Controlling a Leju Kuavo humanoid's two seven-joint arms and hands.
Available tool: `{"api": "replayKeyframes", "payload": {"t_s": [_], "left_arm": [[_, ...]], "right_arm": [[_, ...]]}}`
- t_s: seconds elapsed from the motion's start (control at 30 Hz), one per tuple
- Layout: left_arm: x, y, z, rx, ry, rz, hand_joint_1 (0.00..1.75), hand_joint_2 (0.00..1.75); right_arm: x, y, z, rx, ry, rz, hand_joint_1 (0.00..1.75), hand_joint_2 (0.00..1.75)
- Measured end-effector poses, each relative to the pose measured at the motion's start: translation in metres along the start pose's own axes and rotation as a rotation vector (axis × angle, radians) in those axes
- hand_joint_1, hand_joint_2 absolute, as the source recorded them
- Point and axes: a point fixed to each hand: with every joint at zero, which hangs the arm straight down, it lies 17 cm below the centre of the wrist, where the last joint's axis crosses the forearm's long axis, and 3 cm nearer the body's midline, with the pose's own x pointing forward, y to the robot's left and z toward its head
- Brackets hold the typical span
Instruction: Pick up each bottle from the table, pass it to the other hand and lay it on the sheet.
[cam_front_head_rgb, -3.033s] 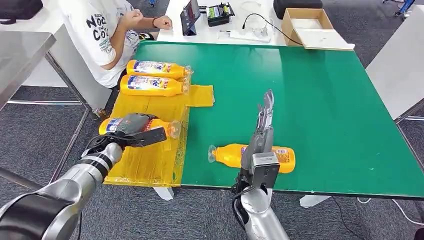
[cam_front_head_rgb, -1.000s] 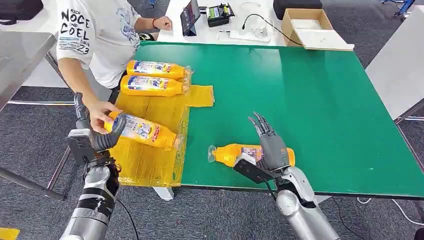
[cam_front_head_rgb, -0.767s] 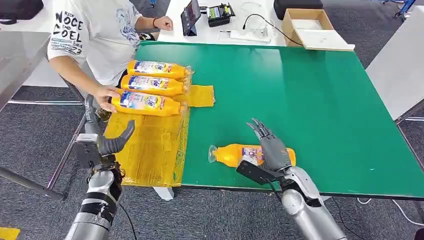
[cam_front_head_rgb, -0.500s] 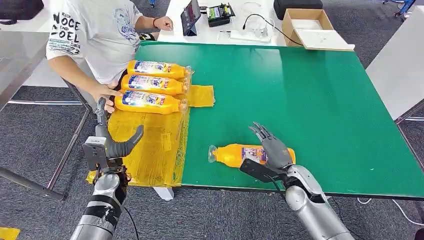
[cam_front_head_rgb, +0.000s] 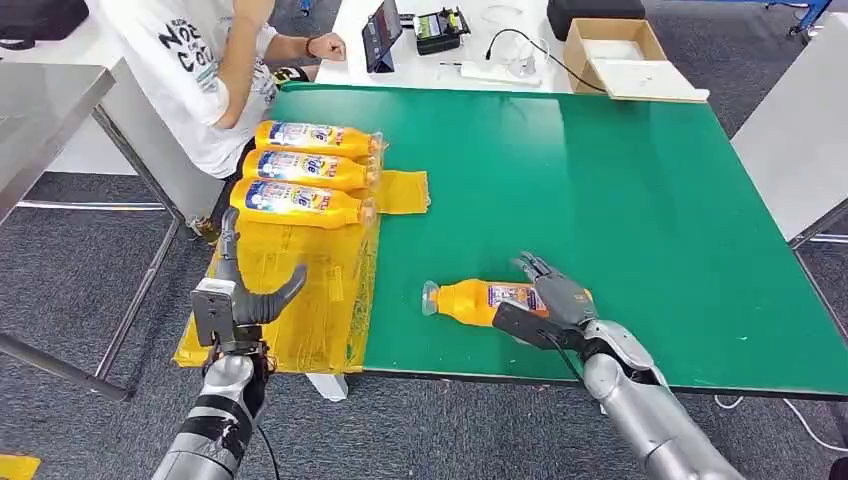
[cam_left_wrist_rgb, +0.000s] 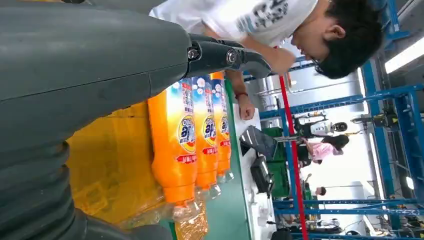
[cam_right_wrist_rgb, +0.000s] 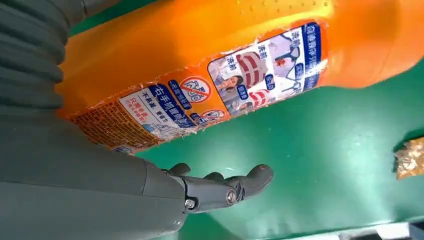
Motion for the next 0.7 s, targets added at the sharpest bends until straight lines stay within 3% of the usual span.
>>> {"api": "replayKeyframes", "payload": {"t_s": [0.7], "left_arm": [[-0.020, -0.008, 0.011, -0.017, 0.077, 0.051, 0.00, 1.75]], "right_arm": [[-0.050, -0.003, 0.000, 0.224, 0.132, 0.105, 0.00, 1.75]]}}
